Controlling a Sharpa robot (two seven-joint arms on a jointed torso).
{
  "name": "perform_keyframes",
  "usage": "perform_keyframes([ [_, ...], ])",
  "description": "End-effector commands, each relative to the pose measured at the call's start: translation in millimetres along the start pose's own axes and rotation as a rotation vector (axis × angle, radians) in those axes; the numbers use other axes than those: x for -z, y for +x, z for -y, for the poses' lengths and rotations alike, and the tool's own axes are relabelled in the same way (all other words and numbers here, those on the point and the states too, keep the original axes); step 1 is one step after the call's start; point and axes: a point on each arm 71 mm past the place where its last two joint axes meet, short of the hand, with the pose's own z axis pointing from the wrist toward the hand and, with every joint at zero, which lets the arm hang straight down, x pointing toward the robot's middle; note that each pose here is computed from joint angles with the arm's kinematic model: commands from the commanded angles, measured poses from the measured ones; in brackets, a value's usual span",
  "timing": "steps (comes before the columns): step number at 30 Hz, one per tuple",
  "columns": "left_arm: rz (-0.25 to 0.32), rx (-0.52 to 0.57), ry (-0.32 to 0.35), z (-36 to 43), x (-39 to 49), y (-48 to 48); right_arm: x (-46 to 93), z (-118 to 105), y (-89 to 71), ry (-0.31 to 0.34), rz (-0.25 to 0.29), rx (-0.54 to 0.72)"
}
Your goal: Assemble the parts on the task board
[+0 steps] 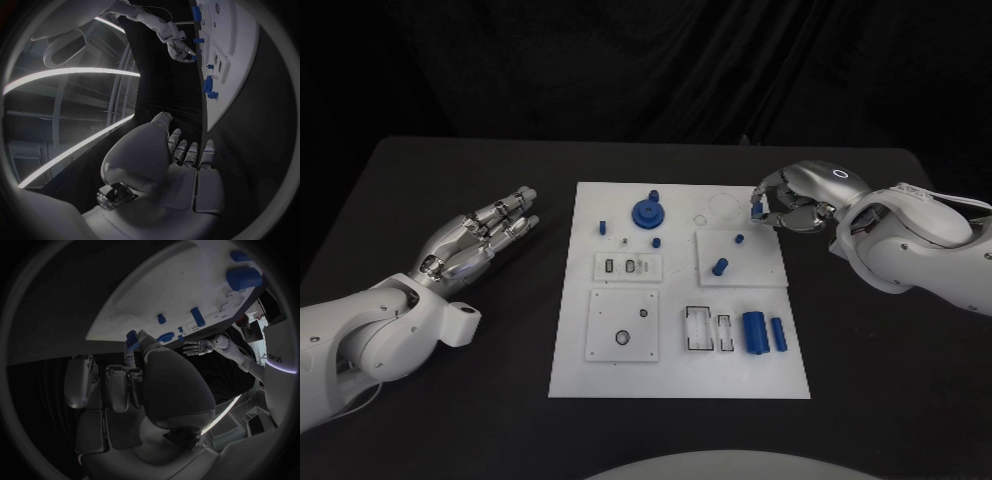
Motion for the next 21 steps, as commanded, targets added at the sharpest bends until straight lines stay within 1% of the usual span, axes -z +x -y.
perform_keyframes([
  [1, -0.01, 0.008, 0.123, 8.7, -0.3, 1.9, -3.9, -17.4, -13.6, -0.051, 0.069, -0.006],
  [2, -0.01, 0.008, 0.123, 8.6, -0.7, 2.1, -5.4, -23.6, -16.1, -0.066, 0.071, -0.008],
  [3, -0.011, 0.008, 0.123, 8.4, -1.3, 2.8, -7.8, -35.0, -19.2, -0.096, 0.073, -0.01],
  [5, -0.014, 0.01, 0.123, 8.3, -2.2, 3.8, -10.1, -48.6, -21.1, -0.133, 0.074, -0.009],
  [8, -0.017, 0.012, 0.124, 8.2, -2.9, 5.0, -15.5, -73.9, -19.6, -0.205, 0.061, -0.007],
  [9, -0.017, 0.012, 0.125, 8.3, -2.9, 5.0, -16.8, -79.2, -18.4, -0.219, 0.054, -0.007],
  [11, -0.017, 0.012, 0.124, 8.3, -2.8, 4.9, -20.6, -93.6, -13.1, -0.257, 0.029, -0.006],
  [13, -0.017, 0.012, 0.123, 8.3, -2.7, 4.9, -24.1, -106.8, -4.6, -0.288, -0.006, -0.005],
  [16, -0.018, 0.013, 0.123, 8.2, -3.0, 5.5, -28.5, -119.6, 7.3, -0.317, -0.046, -0.003],
  [20, -0.021, 0.015, 0.123, 8.0, -3.8, 6.2, -33.8, -131.5, 24.7, -0.344, -0.093, 0.017],
  [21, -0.022, 0.015, 0.123, 7.9, -3.9, 6.3, -34.2, -132.5, 26.5, -0.346, -0.098, 0.02],
])
